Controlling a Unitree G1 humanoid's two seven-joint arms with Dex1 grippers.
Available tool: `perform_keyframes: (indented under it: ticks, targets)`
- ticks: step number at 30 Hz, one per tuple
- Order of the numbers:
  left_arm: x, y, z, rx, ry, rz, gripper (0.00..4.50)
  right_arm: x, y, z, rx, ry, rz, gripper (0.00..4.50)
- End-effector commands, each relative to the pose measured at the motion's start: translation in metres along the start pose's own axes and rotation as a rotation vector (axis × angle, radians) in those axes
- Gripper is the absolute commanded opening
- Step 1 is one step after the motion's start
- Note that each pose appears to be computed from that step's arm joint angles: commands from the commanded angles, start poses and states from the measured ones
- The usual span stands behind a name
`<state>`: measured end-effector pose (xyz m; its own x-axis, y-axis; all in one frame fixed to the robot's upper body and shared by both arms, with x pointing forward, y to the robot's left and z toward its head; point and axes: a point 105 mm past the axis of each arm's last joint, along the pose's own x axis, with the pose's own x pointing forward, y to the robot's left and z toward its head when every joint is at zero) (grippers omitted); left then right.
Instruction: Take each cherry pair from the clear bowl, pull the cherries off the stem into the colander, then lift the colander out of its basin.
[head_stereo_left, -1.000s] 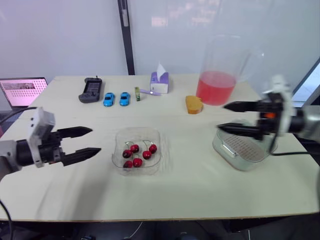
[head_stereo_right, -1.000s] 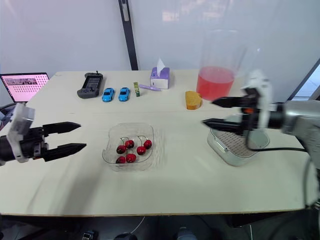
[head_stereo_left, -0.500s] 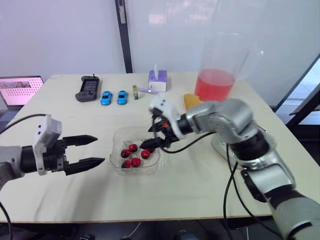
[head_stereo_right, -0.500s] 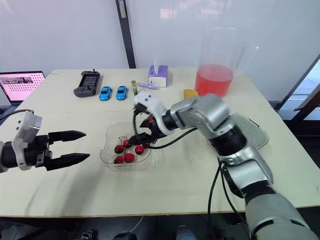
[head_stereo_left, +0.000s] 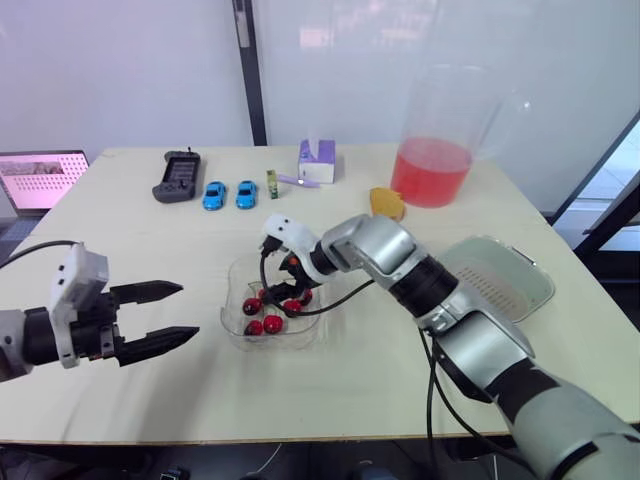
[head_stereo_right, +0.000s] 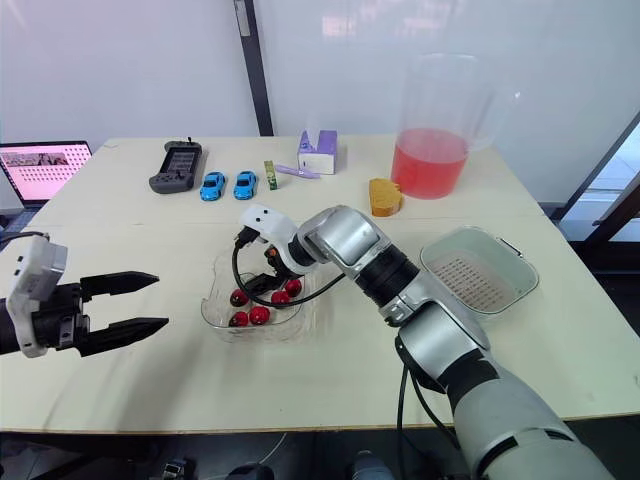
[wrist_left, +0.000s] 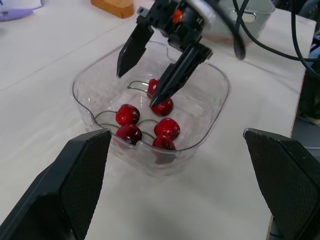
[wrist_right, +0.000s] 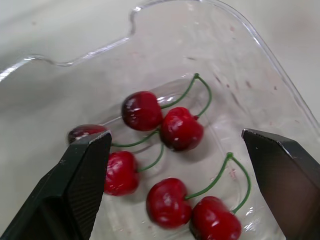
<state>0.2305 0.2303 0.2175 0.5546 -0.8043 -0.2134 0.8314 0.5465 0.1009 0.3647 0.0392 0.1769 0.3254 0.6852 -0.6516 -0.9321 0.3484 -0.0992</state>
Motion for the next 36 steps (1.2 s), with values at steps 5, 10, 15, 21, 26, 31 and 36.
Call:
perform_keyframes:
  ticks: [5, 10, 15, 21, 26, 31, 36]
  targets:
    - [-0.002, -0.003, 0.021, 0.050, -0.073, 0.005, 4.46, 0.011, -0.002, 0.014, -0.100, -0.014, -0.020, 4.50]
    - [-0.001, -0.003, 0.021, 0.047, -0.077, 0.004, 4.46, 0.017, -0.002, 0.011, -0.136, -0.005, -0.015, 4.50]
    - [-0.001, -0.003, 0.018, 0.040, -0.076, 0.007, 4.46, 0.023, -0.002, 0.004, -0.147, 0.009, -0.012, 4.50]
    - [-0.002, -0.003, 0.017, 0.038, -0.083, 0.011, 4.46, 0.031, -0.001, -0.005, -0.162, 0.026, -0.010, 4.50]
    - [-0.002, -0.004, 0.015, 0.038, -0.086, 0.011, 4.46, 0.033, 0.001, -0.005, -0.162, 0.023, -0.006, 4.50]
    - [-0.001, -0.005, 0.015, 0.041, -0.089, 0.011, 4.46, 0.034, 0.002, -0.006, -0.157, 0.024, 0.000, 4.50]
    - [-0.001, -0.006, 0.015, 0.040, -0.099, 0.011, 4.46, 0.031, 0.000, 0.002, -0.146, 0.004, 0.003, 4.50]
